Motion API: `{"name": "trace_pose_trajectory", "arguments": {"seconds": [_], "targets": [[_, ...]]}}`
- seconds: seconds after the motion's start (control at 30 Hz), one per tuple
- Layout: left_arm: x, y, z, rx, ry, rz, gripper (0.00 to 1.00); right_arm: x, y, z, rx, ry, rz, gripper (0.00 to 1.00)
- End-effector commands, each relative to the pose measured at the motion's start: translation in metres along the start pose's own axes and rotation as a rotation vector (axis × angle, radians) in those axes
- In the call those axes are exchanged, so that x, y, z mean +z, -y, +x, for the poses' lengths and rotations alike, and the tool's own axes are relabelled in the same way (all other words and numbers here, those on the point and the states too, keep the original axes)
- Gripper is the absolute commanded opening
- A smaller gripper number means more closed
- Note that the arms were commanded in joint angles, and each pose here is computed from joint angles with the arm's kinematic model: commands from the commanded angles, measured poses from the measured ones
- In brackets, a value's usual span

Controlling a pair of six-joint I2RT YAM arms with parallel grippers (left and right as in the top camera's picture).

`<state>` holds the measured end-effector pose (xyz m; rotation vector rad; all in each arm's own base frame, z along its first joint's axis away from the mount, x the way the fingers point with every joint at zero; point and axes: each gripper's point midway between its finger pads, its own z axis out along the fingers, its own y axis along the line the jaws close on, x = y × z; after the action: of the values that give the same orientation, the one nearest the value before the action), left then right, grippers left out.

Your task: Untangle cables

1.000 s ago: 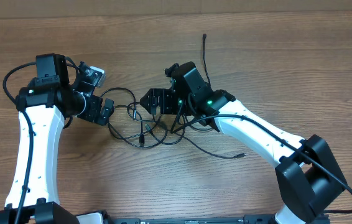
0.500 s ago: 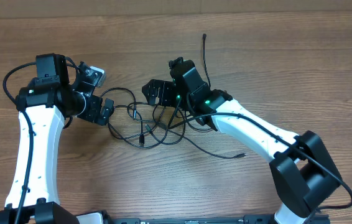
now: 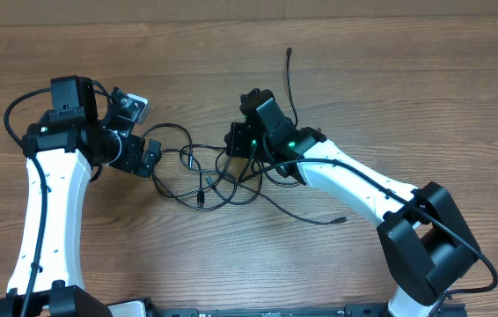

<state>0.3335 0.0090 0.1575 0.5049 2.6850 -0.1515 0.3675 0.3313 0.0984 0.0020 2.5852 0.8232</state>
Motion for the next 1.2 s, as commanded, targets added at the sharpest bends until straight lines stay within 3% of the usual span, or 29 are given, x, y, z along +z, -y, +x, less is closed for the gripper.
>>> {"name": "trace_pose_trajectory", "arguments": {"seconds": [0.0, 0.33, 0.63, 1.17], "targets": [[-0.001, -0.003, -0.002, 0.012, 0.004, -0.006, 1.00, -0.001, 0.002, 0.003, -0.041, -0.012, 0.013, 0.04], [-0.001, -0.003, -0.002, 0.012, 0.004, -0.006, 0.99, -0.069, -0.020, -0.021, -0.085, 0.093, -0.007, 0.04], [-0.001, -0.003, -0.002, 0.012, 0.004, -0.006, 1.00, -0.193, -0.037, -0.043, -0.121, 0.322, 0.000, 0.04], [-0.001, -0.003, -0.002, 0.012, 0.004, -0.006, 1.00, -0.412, -0.078, -0.057, -0.137, 0.853, -0.284, 0.04]]}}
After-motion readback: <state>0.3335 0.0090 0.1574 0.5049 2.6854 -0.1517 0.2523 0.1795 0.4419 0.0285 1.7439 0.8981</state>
